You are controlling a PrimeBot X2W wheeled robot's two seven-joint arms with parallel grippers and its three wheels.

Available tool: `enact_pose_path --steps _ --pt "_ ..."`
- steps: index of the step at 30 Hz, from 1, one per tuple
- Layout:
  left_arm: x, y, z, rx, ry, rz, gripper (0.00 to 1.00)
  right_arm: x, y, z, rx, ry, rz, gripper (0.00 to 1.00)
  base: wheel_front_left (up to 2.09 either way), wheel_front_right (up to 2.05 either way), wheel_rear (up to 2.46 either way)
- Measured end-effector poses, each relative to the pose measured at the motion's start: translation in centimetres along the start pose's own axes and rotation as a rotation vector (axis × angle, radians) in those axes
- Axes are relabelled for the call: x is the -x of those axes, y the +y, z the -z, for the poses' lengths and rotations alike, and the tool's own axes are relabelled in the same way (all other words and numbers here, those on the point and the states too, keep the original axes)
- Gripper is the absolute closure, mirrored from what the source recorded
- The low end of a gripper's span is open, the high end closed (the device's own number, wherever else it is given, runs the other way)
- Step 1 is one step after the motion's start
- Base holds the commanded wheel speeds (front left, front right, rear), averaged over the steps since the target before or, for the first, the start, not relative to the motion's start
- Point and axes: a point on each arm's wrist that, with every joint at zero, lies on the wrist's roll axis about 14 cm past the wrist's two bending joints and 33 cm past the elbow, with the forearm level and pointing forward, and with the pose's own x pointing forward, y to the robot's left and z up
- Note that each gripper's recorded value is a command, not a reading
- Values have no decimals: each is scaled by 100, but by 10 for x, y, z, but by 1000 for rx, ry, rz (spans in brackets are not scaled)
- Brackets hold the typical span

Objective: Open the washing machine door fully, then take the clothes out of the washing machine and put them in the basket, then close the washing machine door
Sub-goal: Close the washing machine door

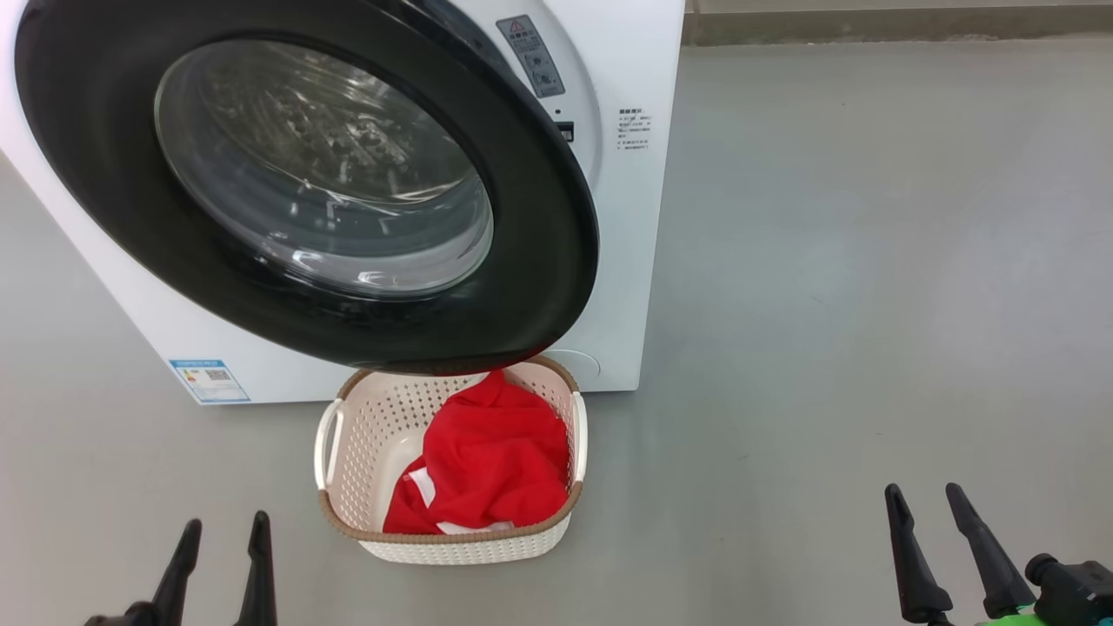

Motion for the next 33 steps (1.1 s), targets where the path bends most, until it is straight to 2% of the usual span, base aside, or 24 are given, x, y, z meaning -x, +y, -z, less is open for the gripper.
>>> enact_pose_path --steps 21,23,24,25,33 --pt "16 10 0 -36 -3 -34 0 2 -2 -1 5 -2 6 0 0 0 0" --pt "17 10 -2 -38 -7 -35 0 2 1 2 4 5 -3 54 0 0 0" --pt "17 10 -2 -38 -9 -36 0 1 3 4 4 11 -10 73 0 0 0" --pt "18 10 -3 -37 -12 -37 0 0 6 5 3 15 -19 100 0 0 0" --pt "27 15 -5 -13 -22 -58 0 -29 55 5 -3 15 -162 100 0 0 0"
